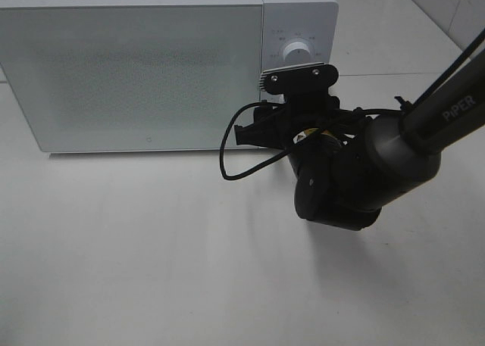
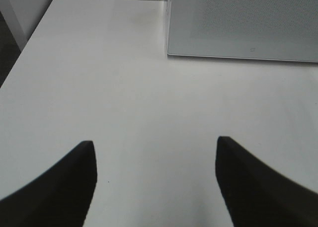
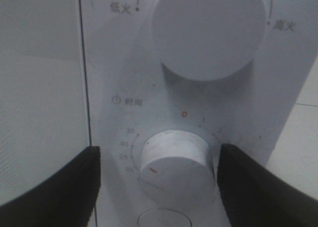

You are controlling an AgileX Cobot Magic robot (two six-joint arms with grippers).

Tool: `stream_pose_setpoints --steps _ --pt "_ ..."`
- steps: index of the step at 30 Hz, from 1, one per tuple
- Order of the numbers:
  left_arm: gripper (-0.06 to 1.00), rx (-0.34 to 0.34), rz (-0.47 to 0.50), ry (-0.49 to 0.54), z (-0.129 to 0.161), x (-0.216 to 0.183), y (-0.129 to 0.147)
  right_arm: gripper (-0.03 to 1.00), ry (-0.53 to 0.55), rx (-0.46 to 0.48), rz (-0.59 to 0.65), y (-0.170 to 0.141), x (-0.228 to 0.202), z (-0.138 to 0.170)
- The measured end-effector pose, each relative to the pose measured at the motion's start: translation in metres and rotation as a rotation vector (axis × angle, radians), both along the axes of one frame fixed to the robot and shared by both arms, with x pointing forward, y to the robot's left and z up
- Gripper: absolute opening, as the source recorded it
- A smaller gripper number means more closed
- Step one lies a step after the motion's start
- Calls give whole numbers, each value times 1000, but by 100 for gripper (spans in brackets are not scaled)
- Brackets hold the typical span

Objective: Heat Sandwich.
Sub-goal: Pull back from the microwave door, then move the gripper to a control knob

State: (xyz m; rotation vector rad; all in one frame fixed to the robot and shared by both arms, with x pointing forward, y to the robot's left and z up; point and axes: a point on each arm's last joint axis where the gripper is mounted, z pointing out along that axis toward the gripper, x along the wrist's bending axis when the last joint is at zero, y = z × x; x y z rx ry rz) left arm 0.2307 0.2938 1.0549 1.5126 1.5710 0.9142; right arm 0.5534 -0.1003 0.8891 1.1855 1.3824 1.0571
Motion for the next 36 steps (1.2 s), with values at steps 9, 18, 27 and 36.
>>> stream_pose_setpoints --steps 9,18,27,36 --pt "65 0 0 0 0 0 0 44 -29 5 -54 -2 4 -4" --pt "65 0 0 0 0 0 0 44 -41 29 -54 -2 4 -5" --pt "65 0 0 0 0 0 0 44 -54 437 -83 -1 4 -5" --pt "65 0 0 0 0 0 0 44 -41 937 -125 -2 3 -7"
